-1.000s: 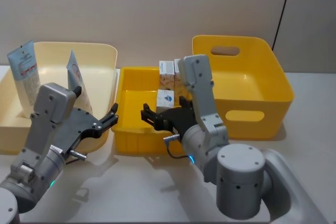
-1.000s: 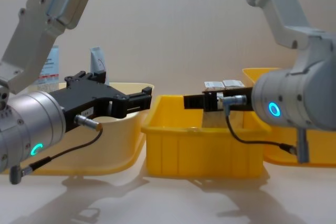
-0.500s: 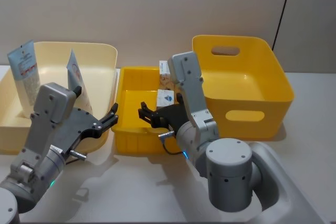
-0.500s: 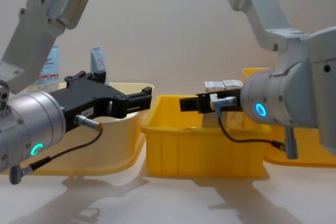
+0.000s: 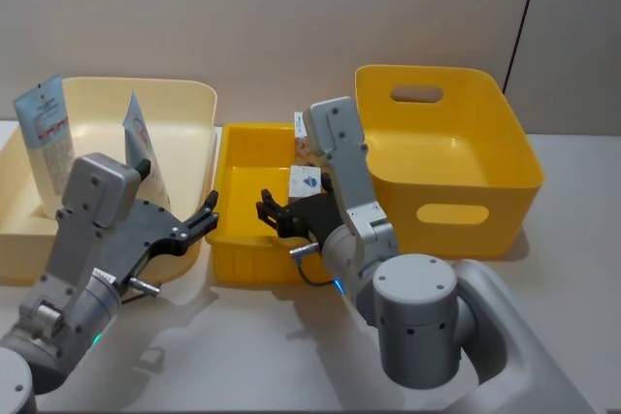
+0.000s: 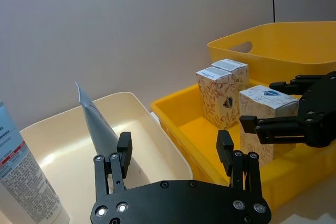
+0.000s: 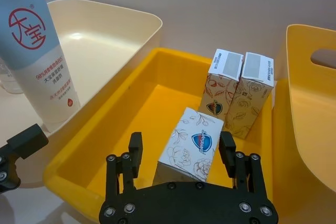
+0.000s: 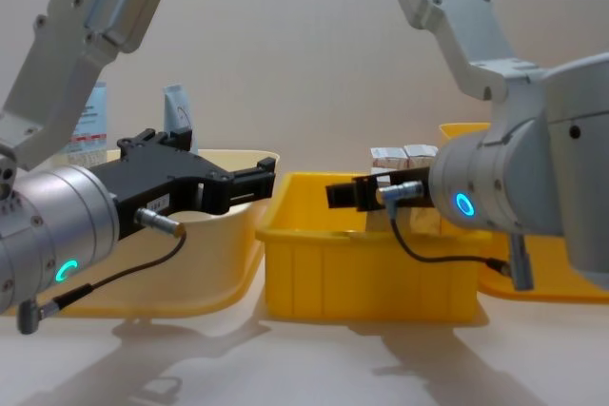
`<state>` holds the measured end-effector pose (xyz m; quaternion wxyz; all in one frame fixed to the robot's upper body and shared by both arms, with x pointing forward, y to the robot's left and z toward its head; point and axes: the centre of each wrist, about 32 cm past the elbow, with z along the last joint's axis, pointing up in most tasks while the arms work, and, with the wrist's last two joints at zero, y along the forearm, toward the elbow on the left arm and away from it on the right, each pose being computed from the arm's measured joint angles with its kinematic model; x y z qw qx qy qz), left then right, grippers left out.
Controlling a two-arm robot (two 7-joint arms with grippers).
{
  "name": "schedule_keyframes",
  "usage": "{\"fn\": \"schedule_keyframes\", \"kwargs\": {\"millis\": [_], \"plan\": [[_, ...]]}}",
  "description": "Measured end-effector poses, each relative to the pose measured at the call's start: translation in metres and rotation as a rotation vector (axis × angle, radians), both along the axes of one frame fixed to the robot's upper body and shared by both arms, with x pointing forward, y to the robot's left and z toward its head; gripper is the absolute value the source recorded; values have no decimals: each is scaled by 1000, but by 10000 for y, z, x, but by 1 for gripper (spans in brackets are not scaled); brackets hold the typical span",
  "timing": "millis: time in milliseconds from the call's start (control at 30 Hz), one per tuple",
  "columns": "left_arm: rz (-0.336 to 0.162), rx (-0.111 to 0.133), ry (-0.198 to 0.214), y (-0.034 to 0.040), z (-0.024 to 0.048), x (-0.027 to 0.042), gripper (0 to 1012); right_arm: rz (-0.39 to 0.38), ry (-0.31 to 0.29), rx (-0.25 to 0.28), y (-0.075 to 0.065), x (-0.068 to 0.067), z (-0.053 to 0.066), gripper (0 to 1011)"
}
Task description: Bimanual collaborative sorting of washing and personal care products
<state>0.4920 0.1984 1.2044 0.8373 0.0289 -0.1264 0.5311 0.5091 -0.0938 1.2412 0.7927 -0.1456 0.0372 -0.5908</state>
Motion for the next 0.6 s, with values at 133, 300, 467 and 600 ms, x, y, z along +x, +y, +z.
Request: {"fn": "schedule_keyframes", "kwargs": {"millis": [133,300,467,600], "plan": [[0,0,0,0,0,0,1003,0,0,-2,3,5,-3,823],[0,0,0,0,0,0,1003,0,0,-5,6,10,-6,699],[0,0,0,0,0,0,1003,0,1,-7,9,13,-8,531],[0,0,0,0,0,0,1004,0,1,-8,11,14,-9,444]]}}
